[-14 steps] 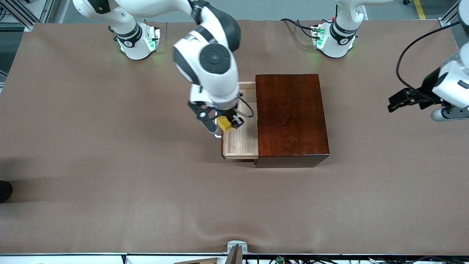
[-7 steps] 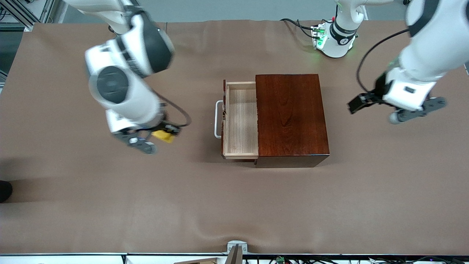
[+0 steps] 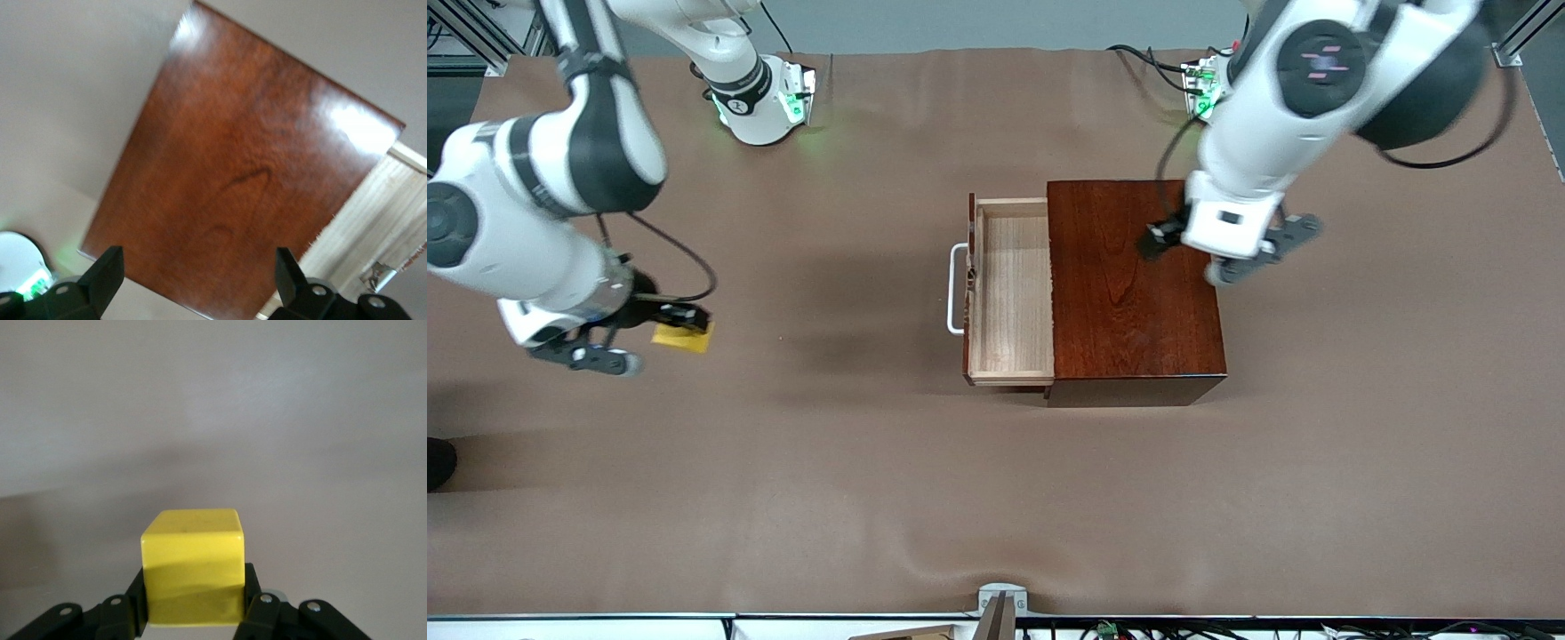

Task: Open drawer, take yellow block, close drawer
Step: 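Lift the cube out with the right gripper while the left gripper returns, then set the cube on the table with the right gripper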

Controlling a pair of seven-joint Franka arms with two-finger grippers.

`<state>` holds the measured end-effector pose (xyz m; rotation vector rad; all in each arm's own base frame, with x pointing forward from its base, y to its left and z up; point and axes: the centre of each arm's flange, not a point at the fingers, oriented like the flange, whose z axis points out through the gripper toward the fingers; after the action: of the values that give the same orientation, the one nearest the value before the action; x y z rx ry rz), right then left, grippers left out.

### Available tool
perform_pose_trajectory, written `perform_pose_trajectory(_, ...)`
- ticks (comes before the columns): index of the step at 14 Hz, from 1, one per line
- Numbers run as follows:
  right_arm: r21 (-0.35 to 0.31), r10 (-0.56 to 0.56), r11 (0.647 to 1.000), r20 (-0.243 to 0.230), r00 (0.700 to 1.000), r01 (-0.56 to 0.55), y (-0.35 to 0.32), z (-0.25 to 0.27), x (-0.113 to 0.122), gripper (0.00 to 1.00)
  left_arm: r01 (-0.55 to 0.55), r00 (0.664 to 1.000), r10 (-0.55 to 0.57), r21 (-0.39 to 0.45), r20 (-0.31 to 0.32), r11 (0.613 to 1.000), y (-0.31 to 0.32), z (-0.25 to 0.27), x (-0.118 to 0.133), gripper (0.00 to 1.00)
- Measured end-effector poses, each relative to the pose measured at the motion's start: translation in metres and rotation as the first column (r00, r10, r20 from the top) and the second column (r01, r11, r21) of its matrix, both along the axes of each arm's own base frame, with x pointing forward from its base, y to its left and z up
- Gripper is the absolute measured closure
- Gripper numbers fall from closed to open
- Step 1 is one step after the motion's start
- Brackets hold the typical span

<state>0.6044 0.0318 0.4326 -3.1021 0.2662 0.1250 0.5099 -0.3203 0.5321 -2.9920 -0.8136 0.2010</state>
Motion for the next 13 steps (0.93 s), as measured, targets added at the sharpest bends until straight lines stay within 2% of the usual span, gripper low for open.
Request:
perform_pose_trajectory(4,0.003,0.058,0.998,0.061,0.996,-0.058,-0.11,-0.066,-0.016,0.44,-0.122,0.992,0.122,0.009,-0.018,0.992,-0.056,-0.013,-0.01,0.0)
perform_pose_trajectory(8,0.005,0.104,0.995,0.057,0.993,-0.104,-0.173,-0.135,-0.024,0.44,-0.203,0.979,0.204,0.036,-0.013,0.978,-0.104,-0.039,-0.016,0.0)
perform_pose_trajectory(13,0.016,0.102,0.995,0.022,0.995,-0.103,-0.19,-0.201,-0.027,0.44,-0.318,0.948,0.318,0.002,0.011,0.948,-0.154,-0.062,-0.031,0.0)
